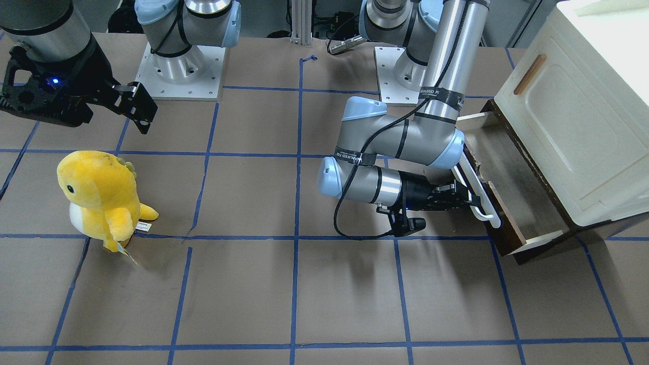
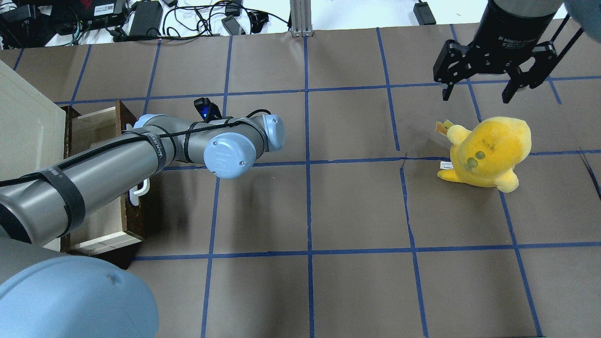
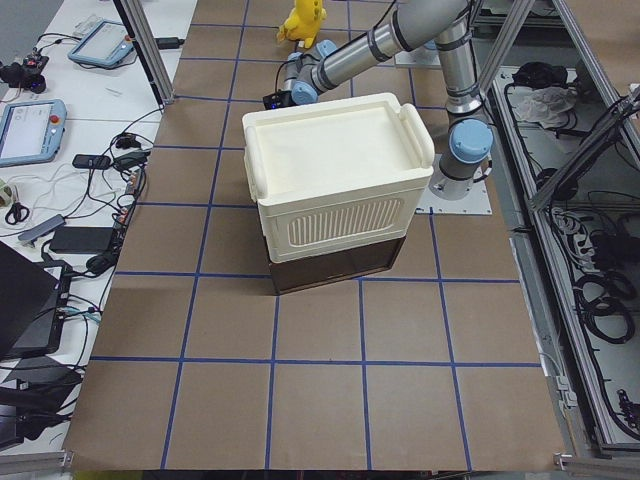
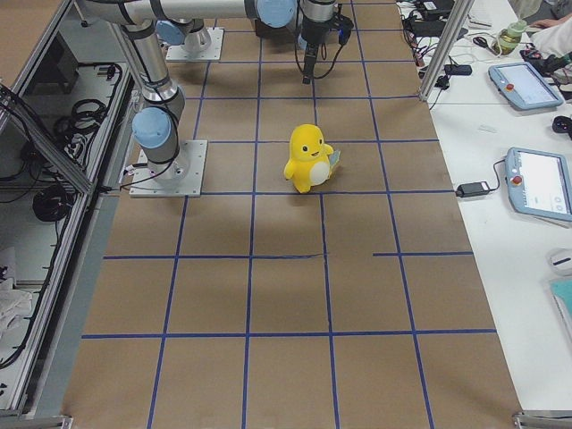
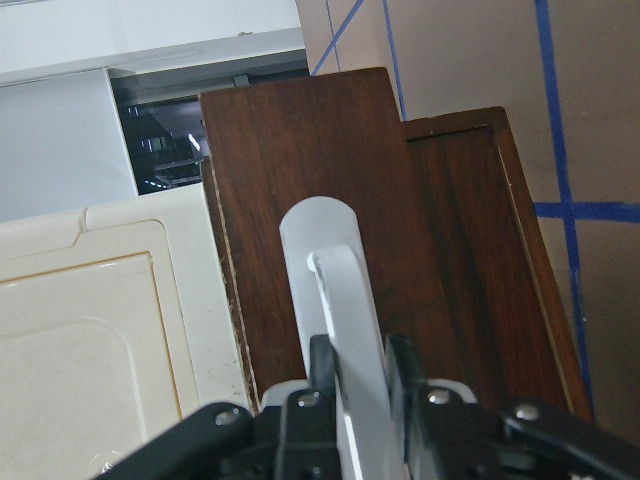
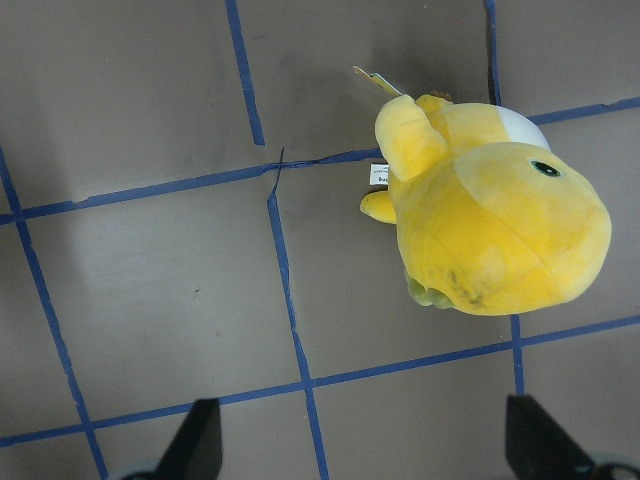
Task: Pull drawer sideways
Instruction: 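Pull the handle with the left gripper, sliding the drawer out, then open the left gripper and lift it away from the handle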
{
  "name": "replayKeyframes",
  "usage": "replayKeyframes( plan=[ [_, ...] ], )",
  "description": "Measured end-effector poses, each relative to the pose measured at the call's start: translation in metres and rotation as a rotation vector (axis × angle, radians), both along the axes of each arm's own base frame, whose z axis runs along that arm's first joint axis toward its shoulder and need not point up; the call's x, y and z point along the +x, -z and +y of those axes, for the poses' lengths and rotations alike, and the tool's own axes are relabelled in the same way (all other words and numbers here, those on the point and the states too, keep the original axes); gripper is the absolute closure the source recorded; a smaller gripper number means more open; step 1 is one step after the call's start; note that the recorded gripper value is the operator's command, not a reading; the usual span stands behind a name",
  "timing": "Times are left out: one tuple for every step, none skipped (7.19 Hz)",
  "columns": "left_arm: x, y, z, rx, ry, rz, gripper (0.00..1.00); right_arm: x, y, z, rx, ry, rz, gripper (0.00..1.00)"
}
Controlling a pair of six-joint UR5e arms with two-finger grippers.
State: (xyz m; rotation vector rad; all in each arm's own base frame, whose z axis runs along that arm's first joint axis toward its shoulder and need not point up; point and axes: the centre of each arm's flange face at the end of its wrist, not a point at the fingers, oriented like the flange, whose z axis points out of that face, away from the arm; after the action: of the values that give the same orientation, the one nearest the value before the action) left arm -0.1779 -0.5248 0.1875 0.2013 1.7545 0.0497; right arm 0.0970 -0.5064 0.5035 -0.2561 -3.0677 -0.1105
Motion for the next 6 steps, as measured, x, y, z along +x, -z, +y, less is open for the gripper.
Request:
replayKeyframes(
  plan=[
    [-0.0006,0.0001,0.0003,0.001,0.001,0.0,0.88,0.0,0.0,0.0,0.0,0.0,0.0,0.0],
    [-0.0008,0.0009,0.0004,0.002,0.002,-0.001,0.88,0.0001,0.0,0.0,0.0,0.0,0.0,0.0],
    [-0.0009,0.0017,0.0002,0.004,0.004,-0.003,0.88,0.0002,0.0,0.0,0.0,0.0,0.0,0.0],
    [-0.0011,0.0017,-0.0006,0.003,0.006,-0.006,0.89,0.0002,0.0,0.0,0.0,0.0,0.0,0.0],
    [-0.0012,0.0015,-0.0011,0.003,0.008,-0.007,0.86,0.0002,0.0,0.0,0.0,0.0,0.0,0.0],
    [-0.0013,0.0017,-0.0008,0.004,0.008,-0.008,0.83,0.0004,0.0,0.0,0.0,-0.001,0.0,0.0]
  ],
)
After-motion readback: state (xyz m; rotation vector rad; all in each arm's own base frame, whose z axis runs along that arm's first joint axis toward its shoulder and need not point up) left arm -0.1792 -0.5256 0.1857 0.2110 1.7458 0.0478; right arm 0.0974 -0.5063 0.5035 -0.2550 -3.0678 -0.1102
